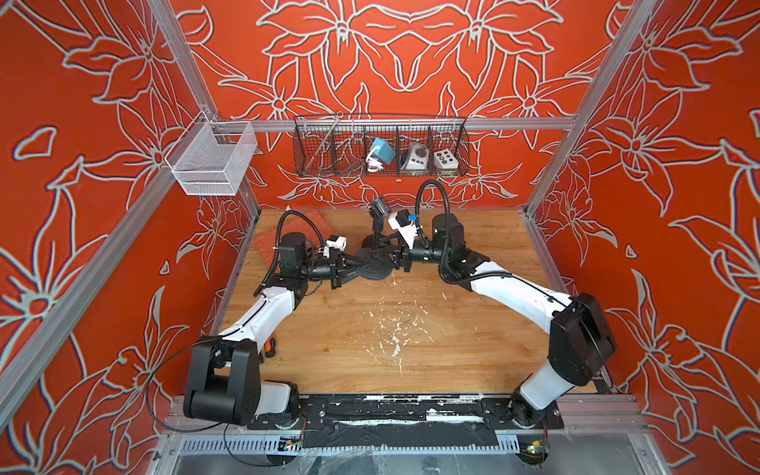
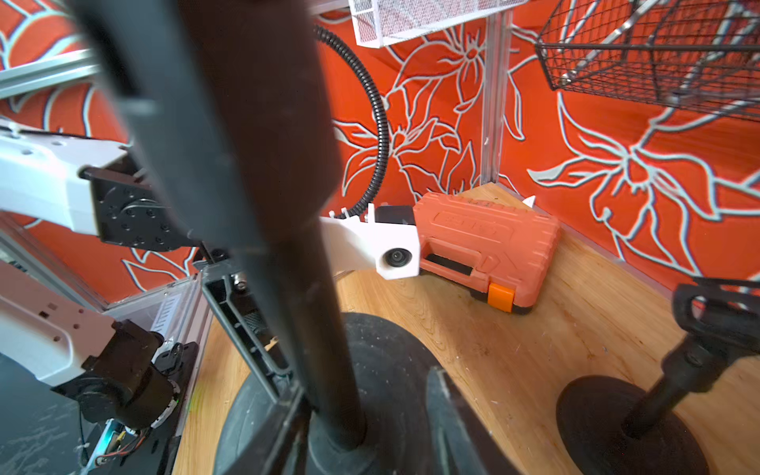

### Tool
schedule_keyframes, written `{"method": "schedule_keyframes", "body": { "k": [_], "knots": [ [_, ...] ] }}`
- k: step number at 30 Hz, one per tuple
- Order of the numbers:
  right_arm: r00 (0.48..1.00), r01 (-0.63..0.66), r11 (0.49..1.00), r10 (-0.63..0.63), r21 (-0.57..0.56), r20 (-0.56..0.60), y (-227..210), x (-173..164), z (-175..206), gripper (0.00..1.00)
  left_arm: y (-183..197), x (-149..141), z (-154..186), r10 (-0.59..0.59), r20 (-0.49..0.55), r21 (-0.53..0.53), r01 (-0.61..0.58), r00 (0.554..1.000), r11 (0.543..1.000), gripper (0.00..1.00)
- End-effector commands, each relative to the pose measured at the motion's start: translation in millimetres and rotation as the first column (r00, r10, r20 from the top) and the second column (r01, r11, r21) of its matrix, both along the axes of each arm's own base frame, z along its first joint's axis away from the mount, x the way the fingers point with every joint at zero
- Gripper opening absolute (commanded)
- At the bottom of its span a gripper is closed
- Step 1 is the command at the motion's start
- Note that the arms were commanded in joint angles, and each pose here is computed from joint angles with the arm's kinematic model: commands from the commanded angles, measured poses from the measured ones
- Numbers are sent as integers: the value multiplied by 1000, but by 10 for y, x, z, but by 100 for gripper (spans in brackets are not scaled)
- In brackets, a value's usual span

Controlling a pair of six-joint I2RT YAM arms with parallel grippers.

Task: Assemble a microphone stand
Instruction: Screw the microphone stand pole into the microphone stand base.

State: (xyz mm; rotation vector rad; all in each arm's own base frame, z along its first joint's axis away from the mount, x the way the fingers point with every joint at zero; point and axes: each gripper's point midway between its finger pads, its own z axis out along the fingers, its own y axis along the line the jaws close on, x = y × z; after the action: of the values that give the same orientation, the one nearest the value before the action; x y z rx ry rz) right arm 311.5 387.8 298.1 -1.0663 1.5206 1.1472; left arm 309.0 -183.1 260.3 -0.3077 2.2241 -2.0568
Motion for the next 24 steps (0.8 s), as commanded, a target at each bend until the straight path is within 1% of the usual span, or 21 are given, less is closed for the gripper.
{"method": "schedule_keyframes", "body": {
  "k": [1,3,6,7,9,11,12,13,14,15,16,17,18,19,20,21,23,24],
  "knots": [
    [999,-1,998,-2,64,46,77,-3,245,36,-2,-41,261,-45,119,-9,47,992,999,0],
    [999,36,998,-38,60,36,81,38,220,29,-6,-39,252,-47,118,-8,48,992,999,0],
    [991,133,991,-134,34,28,81,118,171,5,-3,-21,232,-47,109,-8,48,993,999,0],
    [985,169,985,-169,17,29,83,134,147,0,-6,-18,237,-48,111,-8,49,993,999,0],
    [966,256,967,-255,-17,37,78,158,99,0,-5,-2,246,-40,115,-7,41,993,999,0],
    [917,398,916,-396,-48,45,28,222,36,0,4,23,276,-20,126,-5,21,992,1000,0],
    [867,498,865,-495,-69,53,-29,269,-7,0,8,38,290,-5,131,-3,6,991,1000,0],
    [803,596,798,-592,-89,70,-100,310,-43,0,19,60,298,14,133,-1,-14,991,1000,0],
    [746,666,737,-660,-117,85,-171,341,-87,0,25,78,302,31,132,0,-31,991,1000,0],
    [639,768,619,-760,-164,119,-309,397,-147,0,33,98,318,50,134,-1,-51,990,999,0],
    [580,812,551,-798,-195,163,-345,400,-156,0,42,112,334,68,137,-6,-68,988,998,0],
    [537,841,501,-820,-206,198,-369,403,-153,0,47,125,344,80,136,-11,-79,988,997,0],
    [492,869,459,-845,-187,211,-384,387,-117,0,55,133,359,92,137,-16,-91,986,996,0],
    [493,869,468,-847,-163,199,-349,370,-112,0,61,137,365,104,139,-18,-102,985,995,0],
    [507,861,484,-844,-158,176,-324,352,-118,0,69,144,359,115,138,-17,-114,984,993,0],
    [534,844,512,-831,-158,159,-282,332,-110,0,77,150,341,130,128,-14,-129,983,992,0],
    [631,775,610,-763,-166,139,-123,256,-79,1,96,168,313,155,119,-10,-155,981,988,0],
    [686,727,666,-715,-170,133,-39,200,-54,27,106,176,302,168,116,-9,-168,979,986,0]
  ]
}}
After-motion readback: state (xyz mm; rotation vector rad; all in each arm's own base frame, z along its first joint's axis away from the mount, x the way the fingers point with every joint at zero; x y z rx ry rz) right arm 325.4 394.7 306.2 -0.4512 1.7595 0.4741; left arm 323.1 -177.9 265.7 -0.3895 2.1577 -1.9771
